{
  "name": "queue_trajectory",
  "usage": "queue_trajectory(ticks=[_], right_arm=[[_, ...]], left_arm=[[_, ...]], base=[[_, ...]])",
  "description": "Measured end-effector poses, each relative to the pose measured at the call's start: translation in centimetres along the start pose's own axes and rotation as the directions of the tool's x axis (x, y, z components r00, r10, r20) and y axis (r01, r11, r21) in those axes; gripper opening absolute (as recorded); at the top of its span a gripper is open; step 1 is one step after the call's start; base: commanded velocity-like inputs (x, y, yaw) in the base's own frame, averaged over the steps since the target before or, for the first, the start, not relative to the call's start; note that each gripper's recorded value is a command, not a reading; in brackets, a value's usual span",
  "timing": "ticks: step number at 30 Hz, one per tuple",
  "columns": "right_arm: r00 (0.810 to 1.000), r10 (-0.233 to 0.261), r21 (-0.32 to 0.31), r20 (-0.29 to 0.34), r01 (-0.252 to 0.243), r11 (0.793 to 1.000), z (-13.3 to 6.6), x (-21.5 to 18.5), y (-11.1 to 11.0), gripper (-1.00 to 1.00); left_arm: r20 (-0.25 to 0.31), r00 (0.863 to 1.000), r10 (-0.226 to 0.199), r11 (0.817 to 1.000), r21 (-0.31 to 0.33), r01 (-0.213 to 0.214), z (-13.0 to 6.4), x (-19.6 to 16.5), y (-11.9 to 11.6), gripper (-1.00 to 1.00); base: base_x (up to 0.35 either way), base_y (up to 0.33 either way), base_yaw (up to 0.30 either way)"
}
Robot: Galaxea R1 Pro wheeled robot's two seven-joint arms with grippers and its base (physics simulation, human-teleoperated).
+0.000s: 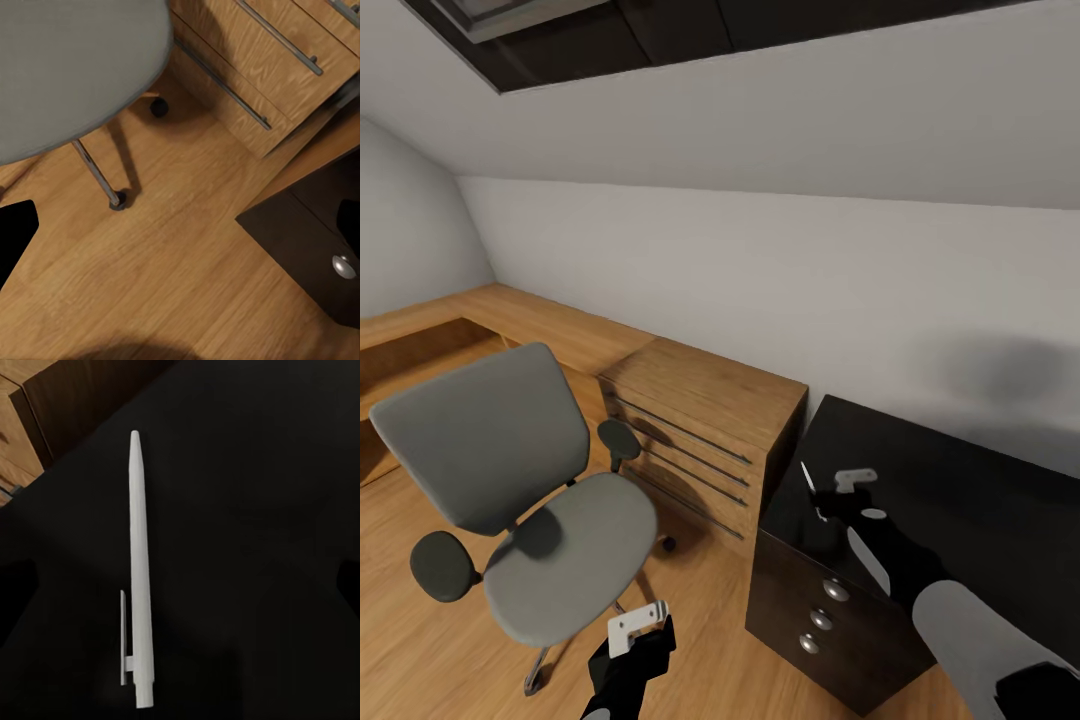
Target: In the bedroom, organize the workspace by keeping the computer under the desk, ensuring the monitor is on the desk, placing the keyboard on the desk next to the monitor, placing the mouse on the desk next to the keyboard, moving the folder from the swivel chair onto the desk next to the mouse, stacking the notebook on top of the folder with the pen on top of the notebook, and positioning the swivel chair next to the desk.
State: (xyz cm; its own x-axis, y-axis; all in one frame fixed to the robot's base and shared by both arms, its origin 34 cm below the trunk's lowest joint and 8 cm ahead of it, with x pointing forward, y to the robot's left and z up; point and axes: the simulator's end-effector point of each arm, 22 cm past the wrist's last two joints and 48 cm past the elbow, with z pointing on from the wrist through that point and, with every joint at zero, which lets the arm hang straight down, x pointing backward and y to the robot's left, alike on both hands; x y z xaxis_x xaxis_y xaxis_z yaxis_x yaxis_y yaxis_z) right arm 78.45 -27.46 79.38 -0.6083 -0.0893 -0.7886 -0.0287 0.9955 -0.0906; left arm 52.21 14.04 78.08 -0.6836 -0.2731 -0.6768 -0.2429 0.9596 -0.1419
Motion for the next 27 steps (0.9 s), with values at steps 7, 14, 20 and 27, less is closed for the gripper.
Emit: queue_trajectory(ticks=[7,14,20,27], right_arm=[[1.000,-0.011,-0.035,-0.002,0.011,0.999,0.1,0.5,0.7,1.00],[1.000,-0.018,-0.038,-0.026,0.017,0.999,0.1,0.9,0.9,1.00],[0.989,-0.031,-0.047,-0.143,0.024,0.999,-0.3,2.5,1.3,1.00],[0.988,-0.031,-0.057,-0.153,0.023,0.998,-0.5,2.2,1.7,1.00]], left_arm=[[0.000,1.000,0.000,1.000,0.000,0.000,0.0,0.0,0.0,1.00],[0.000,1.000,0.000,1.000,0.000,0.000,0.0,0.0,0.0,1.00],[0.000,1.000,0.001,1.000,0.001,-0.001,0.0,0.0,-0.1,1.00],[-0.001,1.000,0.000,1.000,0.002,0.000,0.0,0.0,-0.1,1.00]], base=[[0.000,0.000,0.000],[0.000,0.000,0.000],[0.000,0.000,0.000],[0.000,0.000,0.000]])
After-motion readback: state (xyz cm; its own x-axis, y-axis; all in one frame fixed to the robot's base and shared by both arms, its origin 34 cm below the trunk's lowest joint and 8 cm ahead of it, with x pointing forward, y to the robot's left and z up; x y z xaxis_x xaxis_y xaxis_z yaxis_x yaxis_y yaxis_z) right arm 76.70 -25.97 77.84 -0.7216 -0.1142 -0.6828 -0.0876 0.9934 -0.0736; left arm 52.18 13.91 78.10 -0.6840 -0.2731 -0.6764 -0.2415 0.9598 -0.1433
